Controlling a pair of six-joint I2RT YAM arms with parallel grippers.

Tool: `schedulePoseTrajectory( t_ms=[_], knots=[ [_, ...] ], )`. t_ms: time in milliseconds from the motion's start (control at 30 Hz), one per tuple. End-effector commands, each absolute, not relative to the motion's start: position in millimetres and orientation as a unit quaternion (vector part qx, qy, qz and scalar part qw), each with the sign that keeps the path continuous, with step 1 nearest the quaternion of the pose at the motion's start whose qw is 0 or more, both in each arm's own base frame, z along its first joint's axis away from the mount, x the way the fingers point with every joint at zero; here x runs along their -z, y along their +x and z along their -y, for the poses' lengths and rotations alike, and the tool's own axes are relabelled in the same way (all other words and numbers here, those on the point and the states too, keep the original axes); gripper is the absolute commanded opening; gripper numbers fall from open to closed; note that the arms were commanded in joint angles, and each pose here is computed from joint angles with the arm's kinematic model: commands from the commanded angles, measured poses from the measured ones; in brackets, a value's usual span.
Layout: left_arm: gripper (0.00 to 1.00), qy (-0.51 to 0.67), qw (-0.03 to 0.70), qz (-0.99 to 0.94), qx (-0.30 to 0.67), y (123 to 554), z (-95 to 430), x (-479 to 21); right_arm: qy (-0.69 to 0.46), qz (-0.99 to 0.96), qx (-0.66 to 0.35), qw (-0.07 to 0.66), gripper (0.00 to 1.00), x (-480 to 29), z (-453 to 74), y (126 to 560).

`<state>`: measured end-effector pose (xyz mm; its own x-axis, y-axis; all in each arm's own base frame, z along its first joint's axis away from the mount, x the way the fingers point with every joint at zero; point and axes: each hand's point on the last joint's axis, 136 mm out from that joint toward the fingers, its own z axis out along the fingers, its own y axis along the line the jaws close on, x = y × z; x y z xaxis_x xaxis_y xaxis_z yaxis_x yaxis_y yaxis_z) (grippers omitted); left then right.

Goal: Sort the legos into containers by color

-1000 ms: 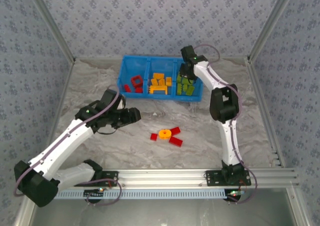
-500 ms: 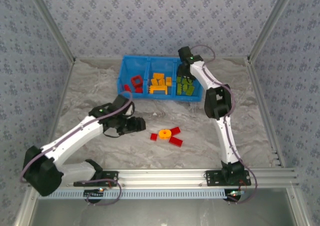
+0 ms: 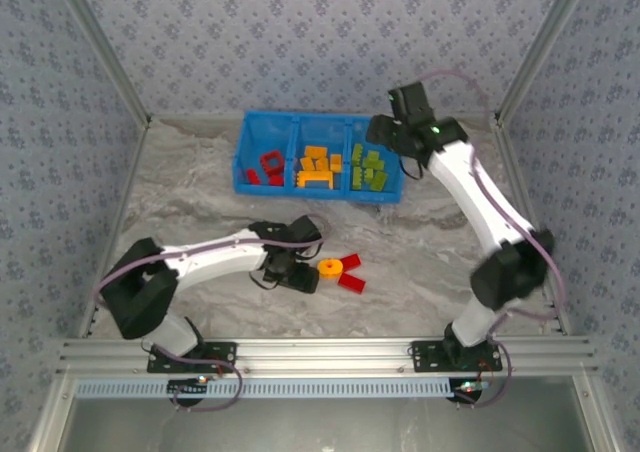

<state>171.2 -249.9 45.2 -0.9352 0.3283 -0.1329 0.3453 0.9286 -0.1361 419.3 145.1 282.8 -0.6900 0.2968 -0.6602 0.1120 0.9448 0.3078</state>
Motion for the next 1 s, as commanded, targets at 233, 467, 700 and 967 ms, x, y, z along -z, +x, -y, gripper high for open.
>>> schedulePoseTrajectory(
  t_ms=[233, 467, 700, 967],
  knots=[
    [0.56, 0.198, 0.082, -0.975, 0.052, 197.5, 279.9, -33.9, 0.106, -0.940, -0.151, 0.288, 0.72, -223.5, -131.3, 315.9],
    [0.44, 0.212, 0.070, -0.974, 0.042, 196.7, 280.2, -21.6, 0.122, -0.936, -0.155, 0.292, 0.72, -230.1, -130.3, 319.1],
    [0.32, 0.210, 0.085, -0.974, 0.029, 199.0, 272.0, -27.7, 0.122, -0.935, -0.159, 0.294, 0.72, -233.5, -132.5, 320.7],
    [0.29, 0.133, 0.147, -0.979, 0.049, 222.7, 233.9, -109.0, 0.031, -0.921, -0.195, 0.335, 0.71, -240.3, -147.2, 301.1]
  ],
)
